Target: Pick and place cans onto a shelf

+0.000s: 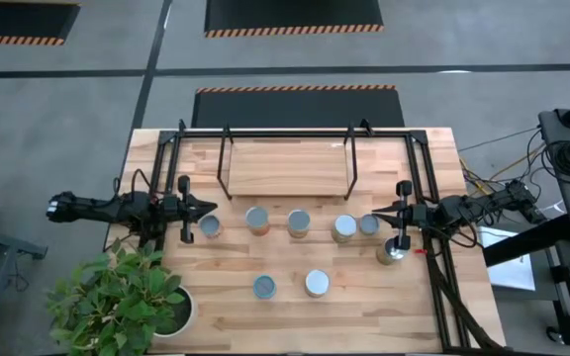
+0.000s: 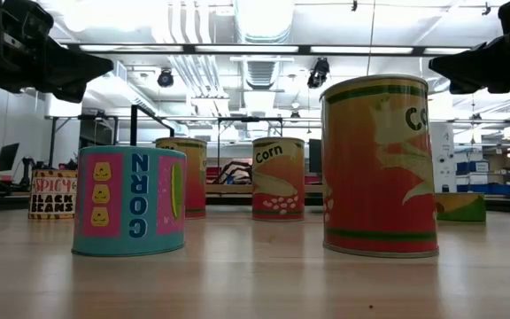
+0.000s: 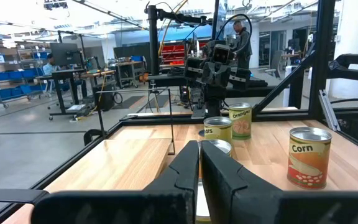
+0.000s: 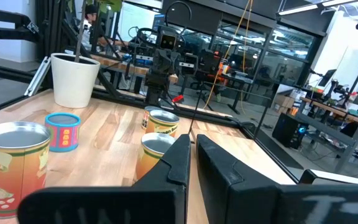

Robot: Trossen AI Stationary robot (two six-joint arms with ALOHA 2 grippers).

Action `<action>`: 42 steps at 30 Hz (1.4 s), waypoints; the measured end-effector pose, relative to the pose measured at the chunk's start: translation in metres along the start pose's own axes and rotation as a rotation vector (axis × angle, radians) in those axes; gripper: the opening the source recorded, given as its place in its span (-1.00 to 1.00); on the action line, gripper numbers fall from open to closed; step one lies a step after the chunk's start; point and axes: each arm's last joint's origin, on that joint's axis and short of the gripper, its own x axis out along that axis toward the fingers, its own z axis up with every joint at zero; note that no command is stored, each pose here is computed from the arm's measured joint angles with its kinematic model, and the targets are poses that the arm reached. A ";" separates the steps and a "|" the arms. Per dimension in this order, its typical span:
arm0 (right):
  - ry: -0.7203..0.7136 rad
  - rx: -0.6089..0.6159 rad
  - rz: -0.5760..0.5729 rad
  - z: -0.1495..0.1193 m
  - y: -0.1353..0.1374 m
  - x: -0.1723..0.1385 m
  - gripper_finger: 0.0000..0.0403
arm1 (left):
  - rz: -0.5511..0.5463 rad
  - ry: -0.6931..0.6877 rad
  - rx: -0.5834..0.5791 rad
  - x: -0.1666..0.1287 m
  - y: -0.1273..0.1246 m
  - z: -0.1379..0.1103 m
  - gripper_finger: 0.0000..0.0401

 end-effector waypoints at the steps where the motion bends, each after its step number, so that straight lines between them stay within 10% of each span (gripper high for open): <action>1: 0.000 0.000 0.000 0.000 0.000 0.000 -0.91 | 0.000 0.000 0.000 0.000 0.000 0.000 -1.00; 18: 0.000 0.007 0.000 0.000 0.000 0.000 -0.91 | 0.003 -0.302 -0.241 -0.004 0.004 0.029 -1.00; 28: -0.013 0.282 -0.003 0.001 0.000 0.000 -0.91 | -0.047 -0.439 -0.507 -0.009 0.006 0.041 -1.00; 42: -0.174 0.261 -0.034 0.020 -0.007 -0.002 -0.91 | 0.079 -0.276 -0.787 0.012 0.003 0.025 -1.00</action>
